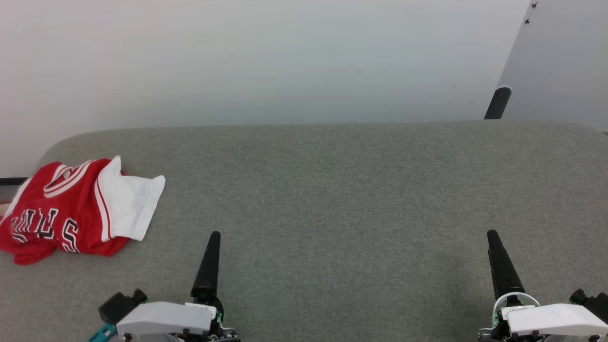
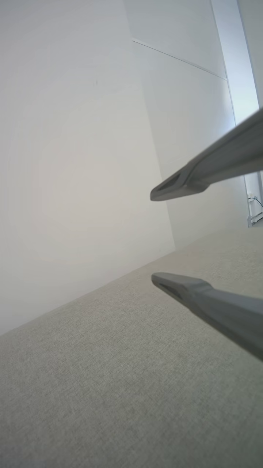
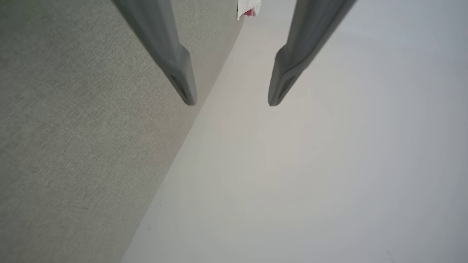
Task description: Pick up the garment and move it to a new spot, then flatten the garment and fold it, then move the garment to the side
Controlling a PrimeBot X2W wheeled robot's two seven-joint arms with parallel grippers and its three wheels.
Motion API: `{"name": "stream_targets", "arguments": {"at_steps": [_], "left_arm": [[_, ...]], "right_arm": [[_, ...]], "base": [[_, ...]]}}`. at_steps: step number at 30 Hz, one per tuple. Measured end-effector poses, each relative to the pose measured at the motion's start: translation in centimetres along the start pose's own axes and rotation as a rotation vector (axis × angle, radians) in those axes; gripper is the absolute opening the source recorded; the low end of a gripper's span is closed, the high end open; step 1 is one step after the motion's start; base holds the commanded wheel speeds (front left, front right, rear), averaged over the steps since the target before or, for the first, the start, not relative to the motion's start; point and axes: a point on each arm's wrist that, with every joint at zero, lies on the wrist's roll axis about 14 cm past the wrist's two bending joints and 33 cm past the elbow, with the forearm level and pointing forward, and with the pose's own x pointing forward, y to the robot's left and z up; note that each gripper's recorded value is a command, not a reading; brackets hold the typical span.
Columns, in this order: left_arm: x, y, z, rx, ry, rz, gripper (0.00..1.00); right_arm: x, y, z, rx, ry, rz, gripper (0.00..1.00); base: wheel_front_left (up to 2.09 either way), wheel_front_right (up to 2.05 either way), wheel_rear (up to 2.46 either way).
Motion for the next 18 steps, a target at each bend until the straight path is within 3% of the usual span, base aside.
{"name": "stream_targets", "arguments": {"at_steps": [18], "left_arm": [[-0.4,-1.5,0.5,0.446,-0.037,-0.064,1.0]], "right_arm": [[-0.2,1.4,-0.4,-0.33,0.014,0.068,1.0]], "base": [[0.0,0.0,0.0]]}}
